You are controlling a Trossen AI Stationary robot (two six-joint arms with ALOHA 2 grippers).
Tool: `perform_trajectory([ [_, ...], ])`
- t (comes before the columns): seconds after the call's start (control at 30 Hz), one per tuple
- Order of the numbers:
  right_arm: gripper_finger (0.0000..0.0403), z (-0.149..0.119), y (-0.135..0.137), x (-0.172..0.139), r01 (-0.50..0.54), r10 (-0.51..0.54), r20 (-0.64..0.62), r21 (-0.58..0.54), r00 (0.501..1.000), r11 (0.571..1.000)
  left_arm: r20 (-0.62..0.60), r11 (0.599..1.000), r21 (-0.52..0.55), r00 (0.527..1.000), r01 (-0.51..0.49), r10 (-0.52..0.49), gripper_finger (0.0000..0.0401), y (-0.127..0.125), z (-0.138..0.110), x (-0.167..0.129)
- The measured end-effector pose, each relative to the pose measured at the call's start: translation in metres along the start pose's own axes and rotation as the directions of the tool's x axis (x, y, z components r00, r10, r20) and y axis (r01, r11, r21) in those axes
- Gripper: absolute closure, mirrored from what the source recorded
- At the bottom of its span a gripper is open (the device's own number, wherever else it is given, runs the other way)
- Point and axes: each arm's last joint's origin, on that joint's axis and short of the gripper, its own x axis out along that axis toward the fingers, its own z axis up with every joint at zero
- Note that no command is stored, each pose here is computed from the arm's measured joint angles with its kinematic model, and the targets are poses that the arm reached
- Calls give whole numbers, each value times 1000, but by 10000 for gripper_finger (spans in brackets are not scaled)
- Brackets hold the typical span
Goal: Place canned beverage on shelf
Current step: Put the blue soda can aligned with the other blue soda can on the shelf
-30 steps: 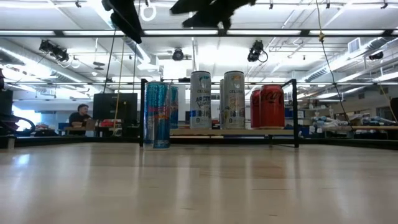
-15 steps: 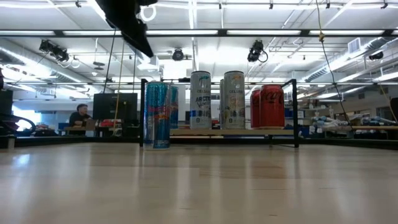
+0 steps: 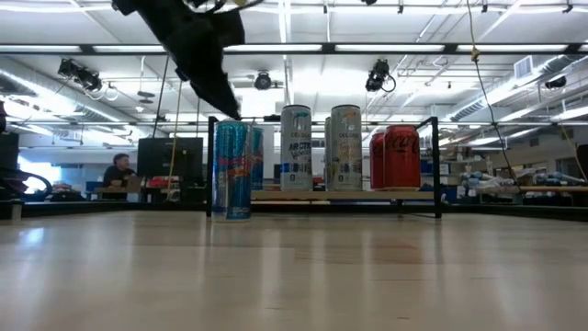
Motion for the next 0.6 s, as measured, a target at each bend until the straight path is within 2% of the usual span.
perform_trajectory([
  [0.2, 69, -2, 1, 1, -6, 6, -13, -4, 1000, 1000, -32, 1000, -25, 999, -5, 5, 87, 5, -2, 11],
  [0.37, 69, -2, 1, 1, -10, 10, -17, -5, 1000, 1000, -66, 995, -57, 994, 82, -86, 87, 5, -4, 22],
  [0.6, 69, -3, 1, 1, -13, 13, -28, -8, 1000, 1000, -129, 996, -59, 989, 61, -68, 87, 7, -9, 40],
])
